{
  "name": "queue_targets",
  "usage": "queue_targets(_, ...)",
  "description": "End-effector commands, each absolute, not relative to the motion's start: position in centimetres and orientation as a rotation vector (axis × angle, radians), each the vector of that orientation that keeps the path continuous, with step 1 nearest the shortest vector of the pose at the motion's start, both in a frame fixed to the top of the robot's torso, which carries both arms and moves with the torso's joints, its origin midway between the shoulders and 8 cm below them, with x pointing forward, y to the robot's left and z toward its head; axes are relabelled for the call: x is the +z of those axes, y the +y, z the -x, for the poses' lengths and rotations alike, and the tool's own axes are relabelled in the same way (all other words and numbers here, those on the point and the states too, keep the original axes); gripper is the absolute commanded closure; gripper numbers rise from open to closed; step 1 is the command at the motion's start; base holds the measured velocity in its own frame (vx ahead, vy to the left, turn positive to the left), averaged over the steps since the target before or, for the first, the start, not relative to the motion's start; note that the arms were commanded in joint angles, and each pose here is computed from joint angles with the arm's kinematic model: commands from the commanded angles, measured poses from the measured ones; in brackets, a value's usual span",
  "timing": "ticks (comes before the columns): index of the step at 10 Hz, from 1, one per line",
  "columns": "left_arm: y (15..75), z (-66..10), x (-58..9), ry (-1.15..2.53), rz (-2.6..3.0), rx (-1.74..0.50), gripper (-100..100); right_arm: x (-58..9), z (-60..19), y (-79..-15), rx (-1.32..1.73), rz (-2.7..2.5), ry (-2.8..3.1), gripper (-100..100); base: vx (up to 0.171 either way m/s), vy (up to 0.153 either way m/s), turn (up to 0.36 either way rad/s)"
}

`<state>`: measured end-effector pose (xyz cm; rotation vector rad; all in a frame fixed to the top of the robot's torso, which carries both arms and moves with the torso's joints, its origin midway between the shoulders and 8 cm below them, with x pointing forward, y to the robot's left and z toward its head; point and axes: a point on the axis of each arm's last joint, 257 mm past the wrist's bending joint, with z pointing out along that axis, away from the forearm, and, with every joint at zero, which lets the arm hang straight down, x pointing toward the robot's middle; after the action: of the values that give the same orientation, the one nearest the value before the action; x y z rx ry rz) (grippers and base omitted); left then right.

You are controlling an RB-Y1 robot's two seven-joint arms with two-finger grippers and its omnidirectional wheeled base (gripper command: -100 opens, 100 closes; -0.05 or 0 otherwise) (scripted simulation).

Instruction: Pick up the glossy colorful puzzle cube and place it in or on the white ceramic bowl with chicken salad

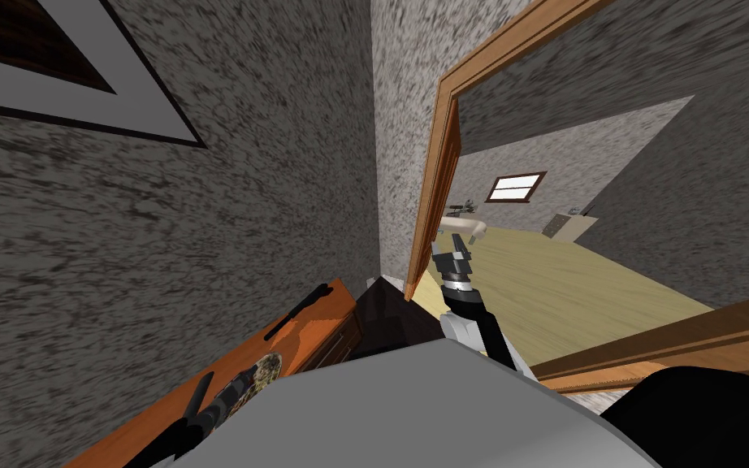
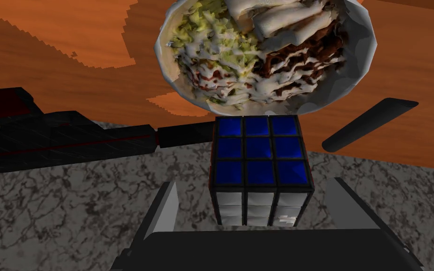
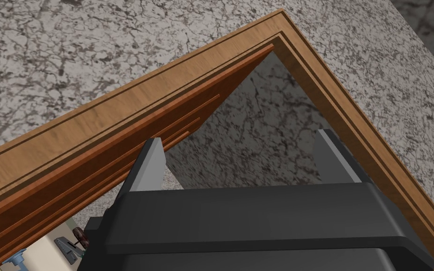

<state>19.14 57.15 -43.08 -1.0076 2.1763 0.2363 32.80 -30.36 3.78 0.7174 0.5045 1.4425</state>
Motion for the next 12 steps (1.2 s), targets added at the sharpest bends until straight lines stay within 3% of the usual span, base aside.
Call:
queue_targets(1,57.2,-19.1,-43.1,2.176,1.008,0.236,0,3.8,-32.8,-30.4,1.442,-0.717,0.504,0,0.0,0.0,0.0)
queue_targets(2,57.2,-19.1,-42.0,2.178,1.003,0.233,-100,3.8,-32.8,-30.4,1.442,-0.717,0.504,0,0.017,0.002,0.052)
queue_targets(11,56.8,-19.1,-38.1,2.192,0.969,0.214,-100,3.8,-32.8,-30.4,1.442,-0.717,0.504,0,0.025,-0.002,0.039)
queue_targets(12,56.8,-19.0,-38.1,2.194,0.968,0.214,0,3.8,-32.8,-30.4,1.442,-0.717,0.504,0,0.0,0.0,0.0)
